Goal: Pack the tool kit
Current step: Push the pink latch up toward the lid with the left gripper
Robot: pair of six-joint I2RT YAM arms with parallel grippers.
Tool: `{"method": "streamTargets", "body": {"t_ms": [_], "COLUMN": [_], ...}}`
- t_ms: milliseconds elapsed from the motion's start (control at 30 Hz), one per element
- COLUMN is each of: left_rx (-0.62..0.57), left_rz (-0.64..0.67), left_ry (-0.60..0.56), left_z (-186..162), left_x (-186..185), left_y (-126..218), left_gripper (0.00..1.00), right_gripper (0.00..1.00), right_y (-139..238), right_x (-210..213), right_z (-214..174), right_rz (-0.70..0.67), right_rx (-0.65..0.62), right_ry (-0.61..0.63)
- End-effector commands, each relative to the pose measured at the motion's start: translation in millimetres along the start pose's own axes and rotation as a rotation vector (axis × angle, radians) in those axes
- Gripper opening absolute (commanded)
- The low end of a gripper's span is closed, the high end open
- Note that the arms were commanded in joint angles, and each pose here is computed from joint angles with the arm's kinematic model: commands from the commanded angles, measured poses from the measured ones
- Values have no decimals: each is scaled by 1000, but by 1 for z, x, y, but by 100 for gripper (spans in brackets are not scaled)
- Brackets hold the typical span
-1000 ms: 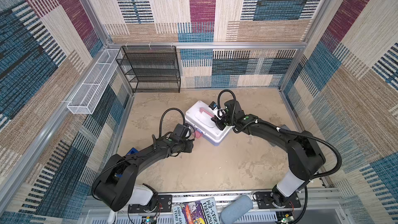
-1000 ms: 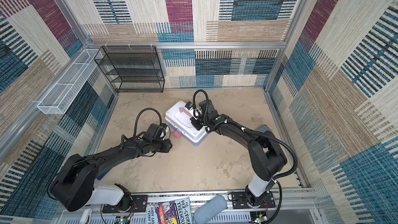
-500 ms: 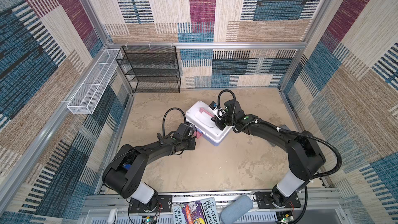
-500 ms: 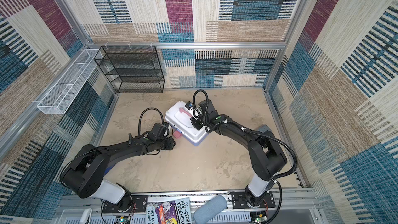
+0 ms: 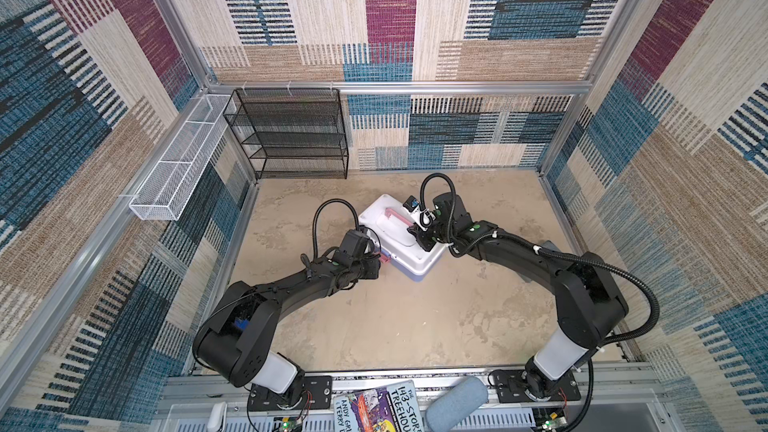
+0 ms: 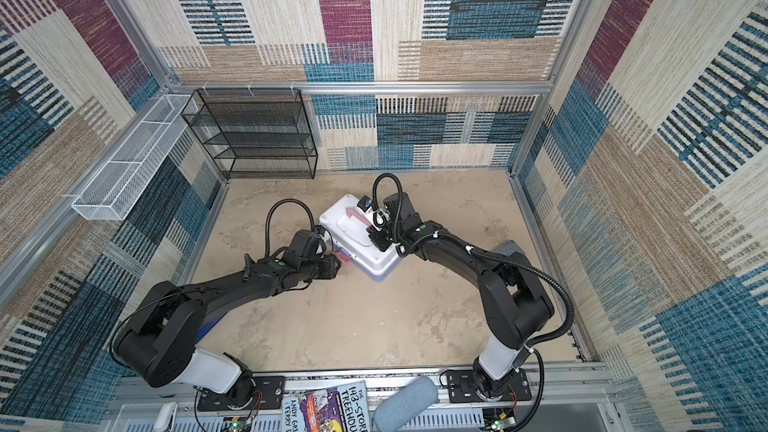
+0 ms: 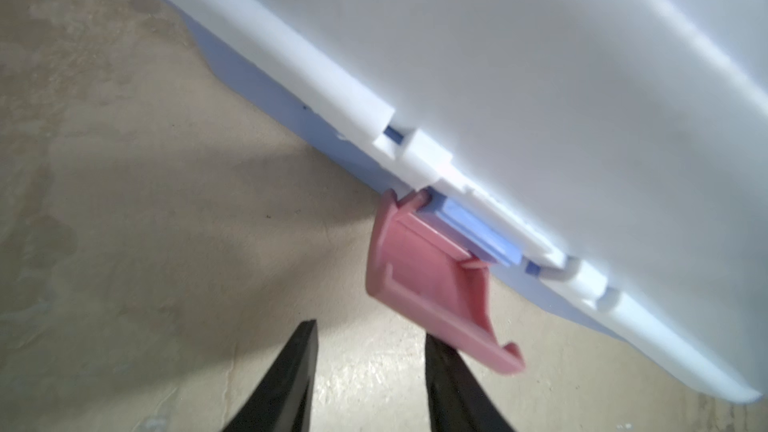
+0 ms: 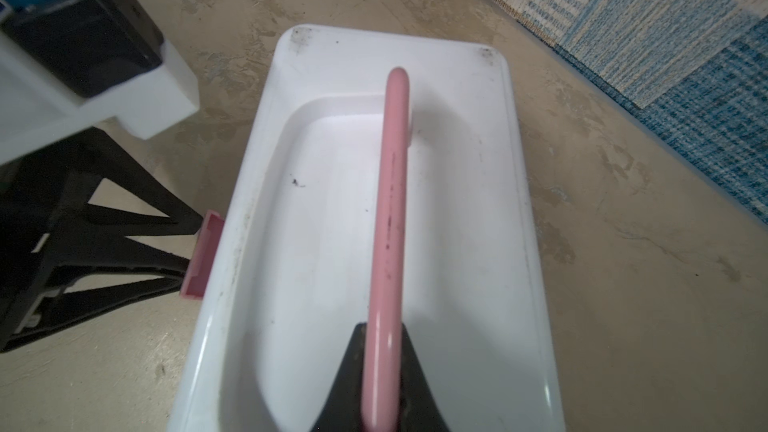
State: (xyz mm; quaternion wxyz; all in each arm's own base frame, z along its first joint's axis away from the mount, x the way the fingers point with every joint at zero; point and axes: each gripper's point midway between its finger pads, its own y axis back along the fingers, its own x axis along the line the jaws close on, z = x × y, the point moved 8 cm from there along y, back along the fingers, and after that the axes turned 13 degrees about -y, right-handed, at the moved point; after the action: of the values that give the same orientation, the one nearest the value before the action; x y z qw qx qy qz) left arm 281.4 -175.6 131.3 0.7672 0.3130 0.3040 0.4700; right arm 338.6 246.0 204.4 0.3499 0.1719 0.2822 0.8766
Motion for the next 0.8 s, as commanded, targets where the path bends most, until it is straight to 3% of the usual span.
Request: {"method": "streamTargets", "body": {"t_ms": [0,767], "left_rx": [-53,-118], "left_rz": [7,6], "left_ry": [3,-6], "left_z": [10,27], "left_x": [0,-3], "left_y": [4,14], "left_gripper": [46,46], "right_gripper": [13,13], "right_y": [0,-1], "right_x": [0,1], "right_z": [-8,-7], "right_rz": [-1,13], "right_rx": [46,43], "right_ry": [-28,-50]}}
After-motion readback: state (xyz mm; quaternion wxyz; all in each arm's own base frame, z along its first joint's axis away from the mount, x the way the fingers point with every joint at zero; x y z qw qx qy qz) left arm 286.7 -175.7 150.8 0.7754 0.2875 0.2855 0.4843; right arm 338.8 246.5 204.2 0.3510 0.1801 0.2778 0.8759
